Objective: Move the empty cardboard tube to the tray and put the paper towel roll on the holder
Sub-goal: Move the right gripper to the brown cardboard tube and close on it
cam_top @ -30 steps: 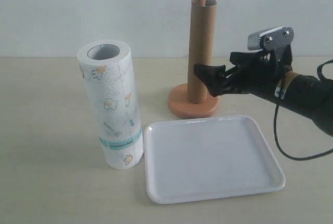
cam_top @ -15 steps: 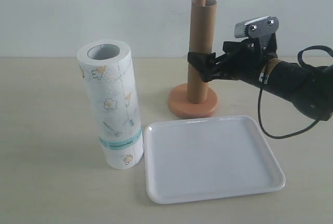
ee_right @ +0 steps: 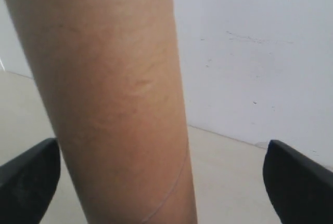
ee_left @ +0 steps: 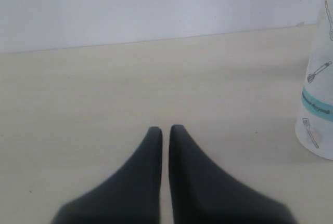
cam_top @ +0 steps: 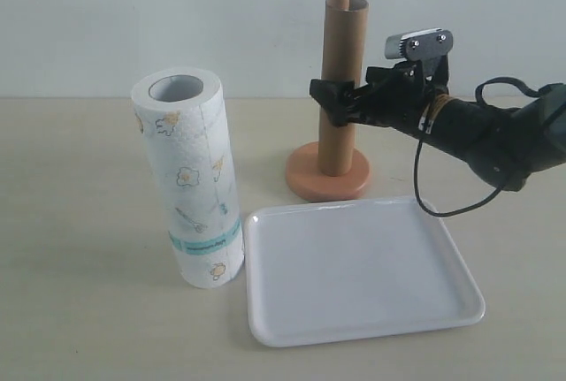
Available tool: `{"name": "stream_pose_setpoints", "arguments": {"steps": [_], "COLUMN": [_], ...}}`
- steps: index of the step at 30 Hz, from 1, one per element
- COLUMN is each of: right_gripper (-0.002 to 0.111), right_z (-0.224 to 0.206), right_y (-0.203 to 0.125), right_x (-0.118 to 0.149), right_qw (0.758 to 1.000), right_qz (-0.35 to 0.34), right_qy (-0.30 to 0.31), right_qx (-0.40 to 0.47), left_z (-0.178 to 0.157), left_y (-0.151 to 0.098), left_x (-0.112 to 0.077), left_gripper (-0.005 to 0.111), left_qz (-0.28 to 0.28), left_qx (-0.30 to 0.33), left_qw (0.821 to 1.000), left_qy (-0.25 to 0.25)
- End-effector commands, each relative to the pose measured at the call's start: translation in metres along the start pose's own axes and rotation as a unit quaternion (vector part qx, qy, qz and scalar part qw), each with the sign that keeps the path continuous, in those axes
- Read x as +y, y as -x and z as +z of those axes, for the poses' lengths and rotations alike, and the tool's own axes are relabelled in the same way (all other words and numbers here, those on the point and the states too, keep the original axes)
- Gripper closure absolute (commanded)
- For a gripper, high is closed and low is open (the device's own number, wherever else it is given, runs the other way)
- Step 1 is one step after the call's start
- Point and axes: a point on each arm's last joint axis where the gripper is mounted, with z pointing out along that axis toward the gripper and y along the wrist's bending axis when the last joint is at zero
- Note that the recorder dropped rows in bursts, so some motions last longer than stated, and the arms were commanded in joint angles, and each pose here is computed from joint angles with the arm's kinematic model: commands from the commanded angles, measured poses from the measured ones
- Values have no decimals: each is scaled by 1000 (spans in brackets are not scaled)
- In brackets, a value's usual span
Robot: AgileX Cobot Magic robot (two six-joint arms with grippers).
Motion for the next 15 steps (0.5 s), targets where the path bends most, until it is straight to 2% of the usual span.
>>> {"name": "stream_pose_setpoints", "arguments": {"steps": [1, 5, 7, 8, 9, 10, 12, 13, 15], "right_gripper": [10, 10, 20, 32, 48, 68, 99, 108, 105], "right_z": [2, 2, 2, 2, 2, 2, 2, 2, 2], "right_y": [3, 1, 0, 0, 0, 0, -2, -4, -5], "right_x": [2, 7, 8, 8, 8, 8, 6, 5, 4], "right_qw": [1000, 999, 999, 999, 999, 999, 999, 999, 999], "right_qz": [-10, -15, -14, -15, -15, -15, -15, -12, -13], "right_qy": [16, 42, 45, 45, 45, 44, 36, 29, 23], "right_qx": [-9, 6, 8, 8, 8, 9, 21, 29, 39], "left_z": [0, 0, 0, 0, 0, 0, 0, 0, 0], "left_y": [-1, -1, -1, -1, -1, -1, -1, -1, -1], "left_x": [0, 0, 0, 0, 0, 0, 0, 0, 0], "left_gripper": [103, 103, 103, 103, 103, 103, 103, 103, 103], "left_qz": [-5, -5, -5, -5, -5, -5, -4, -4, -4], "left_qx": [-2, -2, -2, -2, -2, -2, -2, -2, -2], "left_qw": [1000, 1000, 1000, 1000, 1000, 1000, 1000, 1000, 1000], "left_qy": [1, 1, 1, 1, 1, 1, 1, 1, 1]}}
